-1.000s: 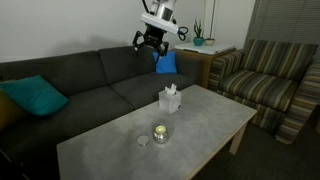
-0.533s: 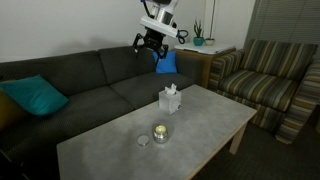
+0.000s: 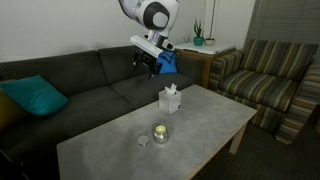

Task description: Put the silver lid on the silver bottle

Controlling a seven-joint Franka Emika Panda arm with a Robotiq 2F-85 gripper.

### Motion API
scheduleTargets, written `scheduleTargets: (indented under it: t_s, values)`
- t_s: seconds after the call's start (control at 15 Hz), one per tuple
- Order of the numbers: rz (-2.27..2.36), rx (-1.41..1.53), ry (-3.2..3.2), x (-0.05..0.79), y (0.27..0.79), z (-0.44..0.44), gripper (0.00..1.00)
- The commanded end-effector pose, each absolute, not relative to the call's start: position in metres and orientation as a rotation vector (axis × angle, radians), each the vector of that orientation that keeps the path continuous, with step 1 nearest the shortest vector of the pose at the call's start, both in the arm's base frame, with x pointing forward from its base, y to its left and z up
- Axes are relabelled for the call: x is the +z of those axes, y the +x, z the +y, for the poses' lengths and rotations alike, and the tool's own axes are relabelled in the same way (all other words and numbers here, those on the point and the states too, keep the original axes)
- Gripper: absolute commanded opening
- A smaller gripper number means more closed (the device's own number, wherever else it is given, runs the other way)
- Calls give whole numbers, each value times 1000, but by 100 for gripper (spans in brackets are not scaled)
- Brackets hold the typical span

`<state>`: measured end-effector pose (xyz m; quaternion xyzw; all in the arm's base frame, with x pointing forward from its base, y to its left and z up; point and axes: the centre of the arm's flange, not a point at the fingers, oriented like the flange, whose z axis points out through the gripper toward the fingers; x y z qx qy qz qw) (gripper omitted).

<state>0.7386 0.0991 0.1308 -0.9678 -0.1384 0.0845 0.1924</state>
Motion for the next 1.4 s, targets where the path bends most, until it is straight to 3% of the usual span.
scheduleTargets:
  t_s: [0.0,1.33]
  values:
    - [-127,353,-2718,84,722,97,100]
    - [-51,355,-2814,55,718,93,100]
